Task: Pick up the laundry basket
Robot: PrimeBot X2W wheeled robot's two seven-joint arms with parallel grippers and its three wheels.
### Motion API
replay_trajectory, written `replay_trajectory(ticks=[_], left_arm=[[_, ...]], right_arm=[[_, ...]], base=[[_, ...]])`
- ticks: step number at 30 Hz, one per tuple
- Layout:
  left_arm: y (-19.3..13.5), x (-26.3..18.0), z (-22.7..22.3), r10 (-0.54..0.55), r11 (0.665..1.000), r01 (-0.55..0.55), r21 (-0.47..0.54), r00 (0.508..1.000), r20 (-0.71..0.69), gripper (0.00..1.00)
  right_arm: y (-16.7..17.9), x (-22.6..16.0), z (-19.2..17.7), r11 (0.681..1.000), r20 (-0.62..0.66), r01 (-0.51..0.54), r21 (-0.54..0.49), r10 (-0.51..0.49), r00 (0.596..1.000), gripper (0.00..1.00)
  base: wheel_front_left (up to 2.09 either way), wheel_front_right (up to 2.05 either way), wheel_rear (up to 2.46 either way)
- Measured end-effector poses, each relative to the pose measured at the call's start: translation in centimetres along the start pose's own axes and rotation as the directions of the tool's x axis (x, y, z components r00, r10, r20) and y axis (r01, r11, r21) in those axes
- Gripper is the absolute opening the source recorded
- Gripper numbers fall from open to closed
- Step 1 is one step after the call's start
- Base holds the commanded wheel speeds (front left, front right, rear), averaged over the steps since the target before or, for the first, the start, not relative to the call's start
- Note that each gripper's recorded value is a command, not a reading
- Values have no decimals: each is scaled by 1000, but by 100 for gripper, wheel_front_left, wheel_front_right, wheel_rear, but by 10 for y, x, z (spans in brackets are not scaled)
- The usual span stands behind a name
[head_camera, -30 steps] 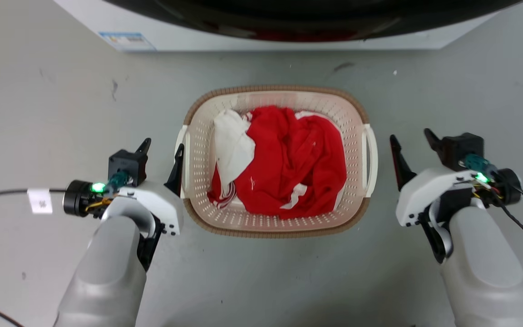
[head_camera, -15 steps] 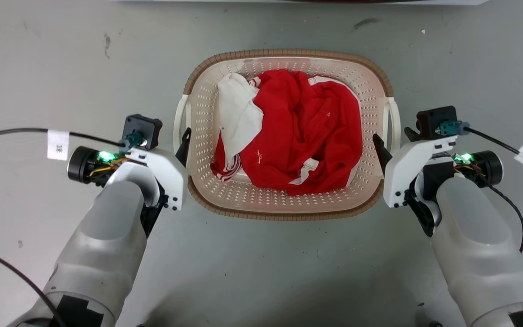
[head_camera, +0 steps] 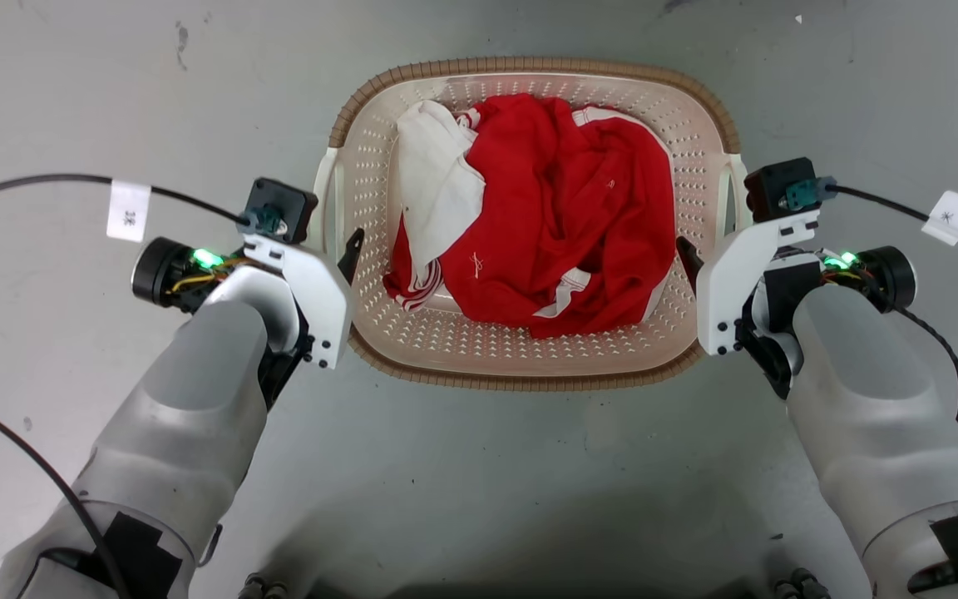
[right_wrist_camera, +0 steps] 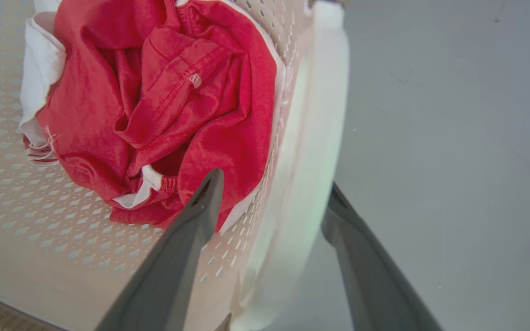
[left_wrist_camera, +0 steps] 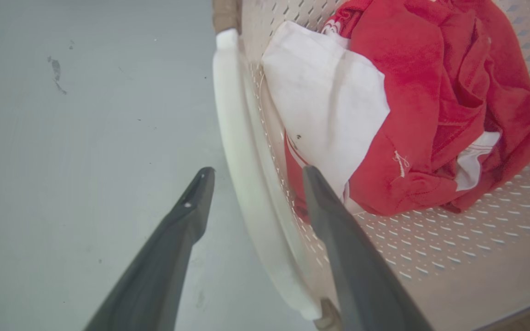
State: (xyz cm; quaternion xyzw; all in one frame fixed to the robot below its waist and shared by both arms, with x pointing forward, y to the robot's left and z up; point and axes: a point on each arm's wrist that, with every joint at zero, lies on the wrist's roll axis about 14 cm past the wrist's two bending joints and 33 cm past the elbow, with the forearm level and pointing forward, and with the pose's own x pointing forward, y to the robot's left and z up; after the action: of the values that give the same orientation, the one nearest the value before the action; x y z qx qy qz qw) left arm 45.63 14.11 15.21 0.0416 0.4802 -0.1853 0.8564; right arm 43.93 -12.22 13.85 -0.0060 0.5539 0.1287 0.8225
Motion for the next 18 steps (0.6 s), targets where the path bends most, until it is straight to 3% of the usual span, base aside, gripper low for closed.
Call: replay_trajectory(ticks=[18], left_arm=[[3, 11, -19, -37, 999, 37, -3, 994, -99, 100]], right_arm=[[2, 20, -11, 1000, -66, -14, 16, 15, 998, 100]], base=[[0, 0, 0]])
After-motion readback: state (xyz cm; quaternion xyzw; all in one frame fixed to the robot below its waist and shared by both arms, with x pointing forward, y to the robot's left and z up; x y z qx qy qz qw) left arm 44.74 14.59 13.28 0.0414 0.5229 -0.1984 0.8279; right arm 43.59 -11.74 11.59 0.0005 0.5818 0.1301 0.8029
